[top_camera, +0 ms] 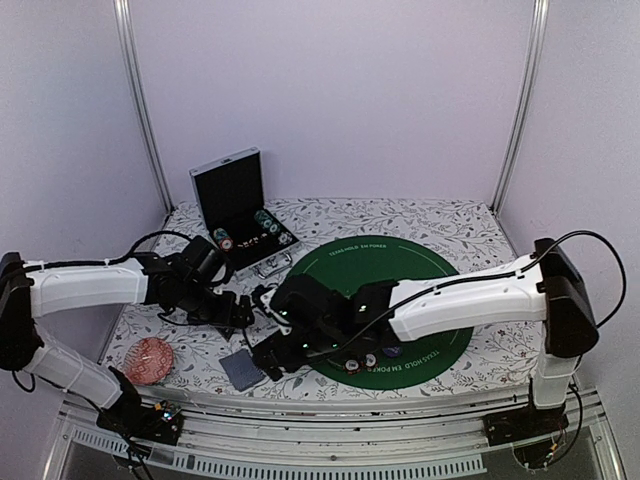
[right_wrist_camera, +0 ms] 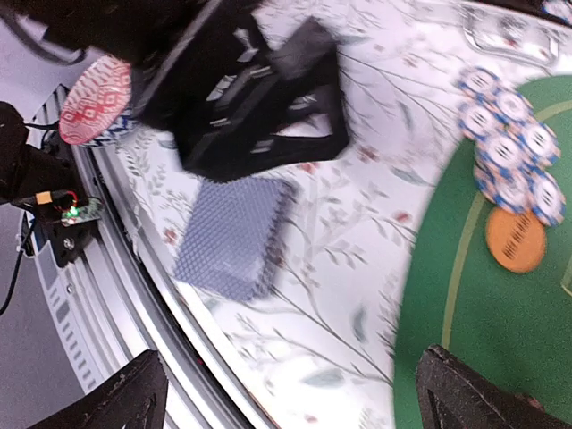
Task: Distribute texas hold em gaming equipment
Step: Move the face-down deck piles to the center of the board, then adjust the face-down deck piles at the center of the board.
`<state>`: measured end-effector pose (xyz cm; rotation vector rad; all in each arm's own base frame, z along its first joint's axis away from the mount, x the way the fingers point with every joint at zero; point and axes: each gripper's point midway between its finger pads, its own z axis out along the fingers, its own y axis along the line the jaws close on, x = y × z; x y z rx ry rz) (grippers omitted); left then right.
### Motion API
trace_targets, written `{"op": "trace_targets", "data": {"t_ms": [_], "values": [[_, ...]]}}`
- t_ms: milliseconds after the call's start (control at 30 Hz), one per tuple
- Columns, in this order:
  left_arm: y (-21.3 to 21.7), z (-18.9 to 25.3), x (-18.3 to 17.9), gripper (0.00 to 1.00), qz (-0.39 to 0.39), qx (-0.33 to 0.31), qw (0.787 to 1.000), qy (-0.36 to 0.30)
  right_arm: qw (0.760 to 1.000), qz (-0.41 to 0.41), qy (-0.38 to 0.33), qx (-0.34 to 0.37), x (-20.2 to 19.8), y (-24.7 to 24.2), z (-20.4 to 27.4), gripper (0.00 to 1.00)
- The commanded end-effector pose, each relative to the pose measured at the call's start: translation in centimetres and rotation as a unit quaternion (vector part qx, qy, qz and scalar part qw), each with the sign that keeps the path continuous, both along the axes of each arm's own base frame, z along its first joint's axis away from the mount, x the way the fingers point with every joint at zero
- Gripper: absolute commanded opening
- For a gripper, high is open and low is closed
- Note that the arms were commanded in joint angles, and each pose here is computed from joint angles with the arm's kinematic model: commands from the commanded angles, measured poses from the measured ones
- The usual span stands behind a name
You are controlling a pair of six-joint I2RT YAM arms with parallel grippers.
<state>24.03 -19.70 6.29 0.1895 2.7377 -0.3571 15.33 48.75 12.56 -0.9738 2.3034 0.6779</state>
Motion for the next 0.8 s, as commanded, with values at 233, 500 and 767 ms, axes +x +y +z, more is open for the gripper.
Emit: {"op": "trace_targets", "data": {"t_ms": [233,500,767], "values": [[6.6,2.4,4.2,0.98,0.093,-0.009,0.994,-0.059,0.994,0.080,-0.065,-0.048,-2.0,9.3,-5.6,0.99],[6.8,1.9,4.7,0.98,0.087,-0.003,0.995,-0.056,0.989,0.094,-0.066,-0.088,-1.8,10.2,-9.8,0.99],[6.7,2.1,4.7,0.98,0.082,-0.006,0.995,-0.059,0.985,0.082,-0.073,-0.130,-1.1,8.9,-12.2,0.99]]}}
